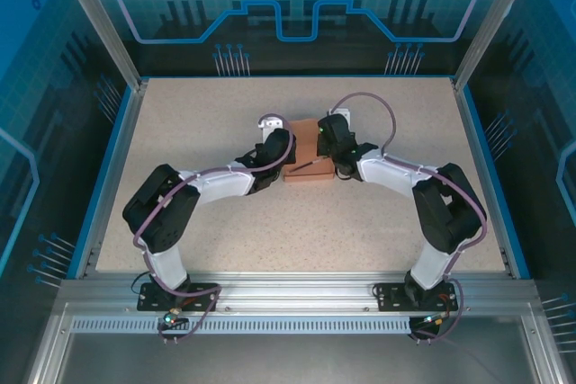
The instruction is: Fold the paper box
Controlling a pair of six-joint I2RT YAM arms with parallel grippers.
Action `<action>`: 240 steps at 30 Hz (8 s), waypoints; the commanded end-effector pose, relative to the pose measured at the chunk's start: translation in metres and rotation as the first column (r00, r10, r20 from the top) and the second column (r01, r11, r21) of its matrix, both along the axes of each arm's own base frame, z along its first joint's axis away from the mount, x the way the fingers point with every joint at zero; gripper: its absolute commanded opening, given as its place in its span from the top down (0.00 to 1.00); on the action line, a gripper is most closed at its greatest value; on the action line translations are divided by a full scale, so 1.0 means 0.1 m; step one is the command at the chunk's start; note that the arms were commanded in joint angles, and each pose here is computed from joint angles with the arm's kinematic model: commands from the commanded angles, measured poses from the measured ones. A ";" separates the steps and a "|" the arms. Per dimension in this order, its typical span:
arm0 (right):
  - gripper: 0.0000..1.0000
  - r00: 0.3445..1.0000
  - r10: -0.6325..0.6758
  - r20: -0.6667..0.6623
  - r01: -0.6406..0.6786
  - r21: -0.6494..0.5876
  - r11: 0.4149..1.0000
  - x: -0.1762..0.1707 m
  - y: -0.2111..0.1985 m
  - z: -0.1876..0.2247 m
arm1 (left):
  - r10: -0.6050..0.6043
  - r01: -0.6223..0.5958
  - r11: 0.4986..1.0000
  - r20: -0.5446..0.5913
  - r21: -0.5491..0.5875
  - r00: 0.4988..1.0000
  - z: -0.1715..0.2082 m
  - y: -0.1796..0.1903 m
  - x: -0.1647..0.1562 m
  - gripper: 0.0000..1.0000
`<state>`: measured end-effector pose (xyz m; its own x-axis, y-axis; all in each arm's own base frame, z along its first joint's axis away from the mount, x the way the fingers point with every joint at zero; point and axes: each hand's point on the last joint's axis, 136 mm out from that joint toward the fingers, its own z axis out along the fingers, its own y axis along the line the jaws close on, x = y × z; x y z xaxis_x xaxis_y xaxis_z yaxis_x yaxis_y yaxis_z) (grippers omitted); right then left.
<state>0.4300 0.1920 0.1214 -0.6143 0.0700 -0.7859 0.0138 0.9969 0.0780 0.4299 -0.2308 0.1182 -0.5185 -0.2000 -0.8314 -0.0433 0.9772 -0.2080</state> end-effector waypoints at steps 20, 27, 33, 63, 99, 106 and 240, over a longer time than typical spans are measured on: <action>1.00 0.995 0.026 0.098 -0.030 0.038 0.999 -0.46 0.07 -0.14 | -0.014 0.014 0.997 0.005 0.075 1.000 -0.43 0.05 -0.57 1.00; 1.00 0.996 0.016 0.093 -0.019 0.035 0.999 -0.59 0.05 -0.22 | -0.024 0.022 0.996 0.013 0.089 1.000 -0.50 0.09 -0.68 1.00; 1.00 0.997 -0.034 0.068 0.029 0.075 0.997 -0.67 0.01 -0.29 | -0.024 0.022 0.994 0.016 0.104 1.000 -0.54 0.11 -0.72 1.00; 1.00 0.997 -0.061 0.038 0.061 -0.001 0.998 -0.99 -0.16 -0.63 | -0.010 0.008 0.994 0.015 0.111 1.000 -0.62 0.24 -0.91 0.96; 1.00 0.996 -0.061 0.068 0.066 -0.075 0.995 -1.03 -0.13 -0.57 | -0.146 0.145 0.989 0.002 0.040 0.989 -0.17 0.22 -1.17 0.40; 1.00 0.996 -0.054 0.071 0.060 -0.081 0.995 -1.01 -0.10 -0.53 | -0.234 0.234 0.972 0.007 0.025 0.972 -0.03 0.16 -1.28 0.35; 0.54 0.898 0.284 -0.335 -0.238 0.170 0.956 -0.75 -0.15 -0.73 | -0.564 0.396 0.807 -0.372 -0.438 0.737 -0.43 -0.71 -0.75 0.47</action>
<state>0.3587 0.1810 0.0630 -0.8380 -0.0651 -0.5418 -0.2205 0.9486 0.2270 0.3579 -0.3020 0.0922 -0.9077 -0.0125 -0.4195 0.2633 0.7613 -0.5926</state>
